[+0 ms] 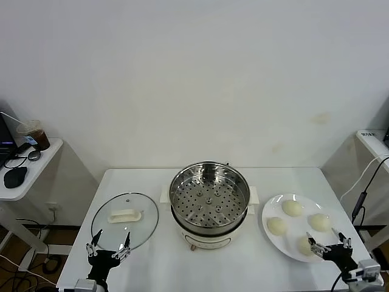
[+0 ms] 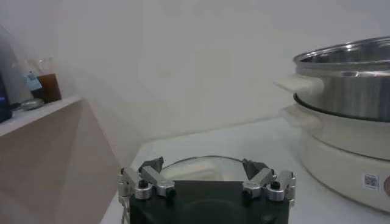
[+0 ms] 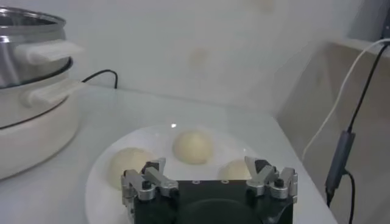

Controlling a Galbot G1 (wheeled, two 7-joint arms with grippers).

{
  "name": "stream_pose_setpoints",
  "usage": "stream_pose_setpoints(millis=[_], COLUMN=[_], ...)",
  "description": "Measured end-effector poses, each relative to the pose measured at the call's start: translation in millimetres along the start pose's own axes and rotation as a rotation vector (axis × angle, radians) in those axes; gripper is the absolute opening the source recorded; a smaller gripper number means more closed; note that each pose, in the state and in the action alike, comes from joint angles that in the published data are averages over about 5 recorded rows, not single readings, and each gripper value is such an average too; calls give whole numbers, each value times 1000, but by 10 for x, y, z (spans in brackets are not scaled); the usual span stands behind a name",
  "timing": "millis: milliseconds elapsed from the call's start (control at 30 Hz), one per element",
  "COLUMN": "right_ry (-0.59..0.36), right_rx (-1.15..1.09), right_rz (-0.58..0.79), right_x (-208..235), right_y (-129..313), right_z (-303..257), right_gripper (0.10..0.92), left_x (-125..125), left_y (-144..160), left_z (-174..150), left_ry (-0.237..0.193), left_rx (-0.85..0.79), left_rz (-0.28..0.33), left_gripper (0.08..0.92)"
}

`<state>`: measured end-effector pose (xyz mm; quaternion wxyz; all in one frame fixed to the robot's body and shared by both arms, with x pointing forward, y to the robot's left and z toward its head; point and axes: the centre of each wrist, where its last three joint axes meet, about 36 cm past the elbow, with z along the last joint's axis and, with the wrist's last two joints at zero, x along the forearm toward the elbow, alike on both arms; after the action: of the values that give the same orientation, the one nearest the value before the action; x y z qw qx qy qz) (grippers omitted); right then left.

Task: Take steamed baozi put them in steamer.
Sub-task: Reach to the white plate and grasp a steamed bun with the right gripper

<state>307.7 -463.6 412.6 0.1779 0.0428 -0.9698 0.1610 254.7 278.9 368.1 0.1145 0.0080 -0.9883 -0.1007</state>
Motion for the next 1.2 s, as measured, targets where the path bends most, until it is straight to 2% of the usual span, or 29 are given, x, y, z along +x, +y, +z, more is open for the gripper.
stream_pose_setpoints(millis=[67, 267, 600, 900, 1200], right_ry=[-1, 38, 228, 331, 372], right_rx=[46, 387, 847, 1032, 1117], right_rz=[-10, -113, -372, -551, -717], right_x=[-46, -321, -721, -1259, -1911], right_y=[-77, -593, -1238, -1258, -971], right_z=[-53, -494, -1399, -1790, -1946], right_gripper=[823, 823, 823, 823, 823], left_x=[-1, 24, 78, 100, 151], left_y=[-6, -34, -48, -90, -89], left_z=[-9, -64, -130, -174, -190], left_ry=[-2, -13, -26, -37, -34], left_rx=[1, 4, 5, 15, 17], left_rz=[-1, -9, -33, -49, -73], left_gripper=[823, 823, 823, 823, 823])
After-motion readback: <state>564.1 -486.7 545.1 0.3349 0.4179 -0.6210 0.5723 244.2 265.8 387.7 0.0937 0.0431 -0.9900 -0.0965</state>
